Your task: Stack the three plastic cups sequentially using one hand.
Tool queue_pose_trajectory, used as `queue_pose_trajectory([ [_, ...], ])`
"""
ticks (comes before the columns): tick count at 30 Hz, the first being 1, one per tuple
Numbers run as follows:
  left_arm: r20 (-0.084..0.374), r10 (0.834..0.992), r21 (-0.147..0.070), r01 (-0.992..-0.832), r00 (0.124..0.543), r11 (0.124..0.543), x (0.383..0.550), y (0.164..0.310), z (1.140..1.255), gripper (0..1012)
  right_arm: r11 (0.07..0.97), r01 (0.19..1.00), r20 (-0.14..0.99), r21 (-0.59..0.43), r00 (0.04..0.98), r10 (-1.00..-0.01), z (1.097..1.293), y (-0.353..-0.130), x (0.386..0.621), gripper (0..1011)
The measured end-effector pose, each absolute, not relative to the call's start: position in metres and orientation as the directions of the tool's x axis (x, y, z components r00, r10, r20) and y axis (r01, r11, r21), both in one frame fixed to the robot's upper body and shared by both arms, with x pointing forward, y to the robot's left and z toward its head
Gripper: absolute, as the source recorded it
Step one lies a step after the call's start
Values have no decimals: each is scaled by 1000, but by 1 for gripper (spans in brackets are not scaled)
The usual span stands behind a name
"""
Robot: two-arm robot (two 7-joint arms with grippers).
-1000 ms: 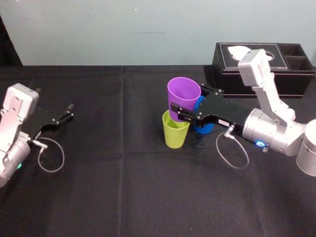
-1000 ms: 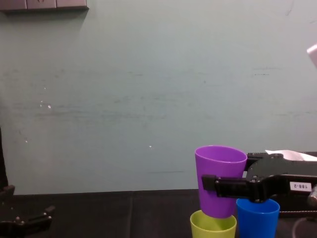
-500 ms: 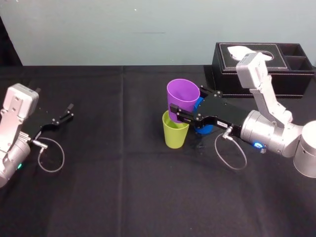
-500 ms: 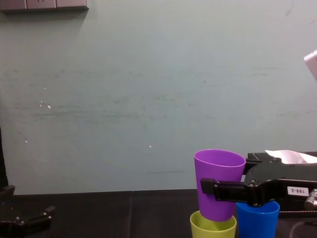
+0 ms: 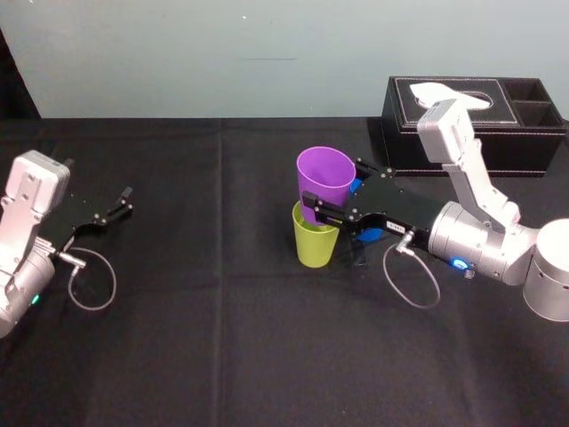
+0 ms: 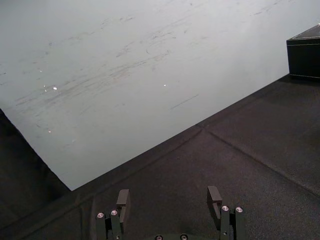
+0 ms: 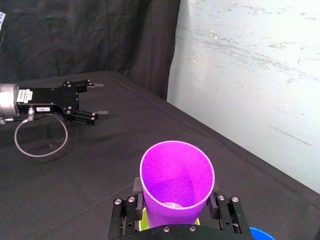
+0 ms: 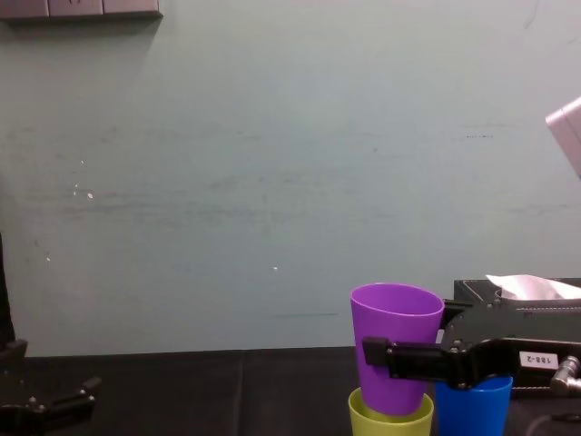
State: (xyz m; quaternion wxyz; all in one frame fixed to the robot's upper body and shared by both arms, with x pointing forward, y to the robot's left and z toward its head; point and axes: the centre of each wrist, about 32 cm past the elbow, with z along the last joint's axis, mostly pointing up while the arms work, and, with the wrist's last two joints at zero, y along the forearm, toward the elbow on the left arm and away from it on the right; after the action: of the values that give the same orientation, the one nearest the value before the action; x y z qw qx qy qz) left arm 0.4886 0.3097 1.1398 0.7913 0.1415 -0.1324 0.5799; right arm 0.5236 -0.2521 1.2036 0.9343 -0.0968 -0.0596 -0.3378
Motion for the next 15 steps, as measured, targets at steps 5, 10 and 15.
queue_pose_trajectory([
  [5,374,880,70,-955,292,287,489,310,1140,1011,754,641,175,-145,766,-618,1202,-251,524,728],
  [10,374,880,70,-955,292,287,489,310,1140,1011,753,641,173,-150,767,-618,1199,-250,525,728],
  [15,374,880,70,-955,292,287,489,310,1140,1011,751,641,172,-159,767,-618,1194,-249,527,728],
])
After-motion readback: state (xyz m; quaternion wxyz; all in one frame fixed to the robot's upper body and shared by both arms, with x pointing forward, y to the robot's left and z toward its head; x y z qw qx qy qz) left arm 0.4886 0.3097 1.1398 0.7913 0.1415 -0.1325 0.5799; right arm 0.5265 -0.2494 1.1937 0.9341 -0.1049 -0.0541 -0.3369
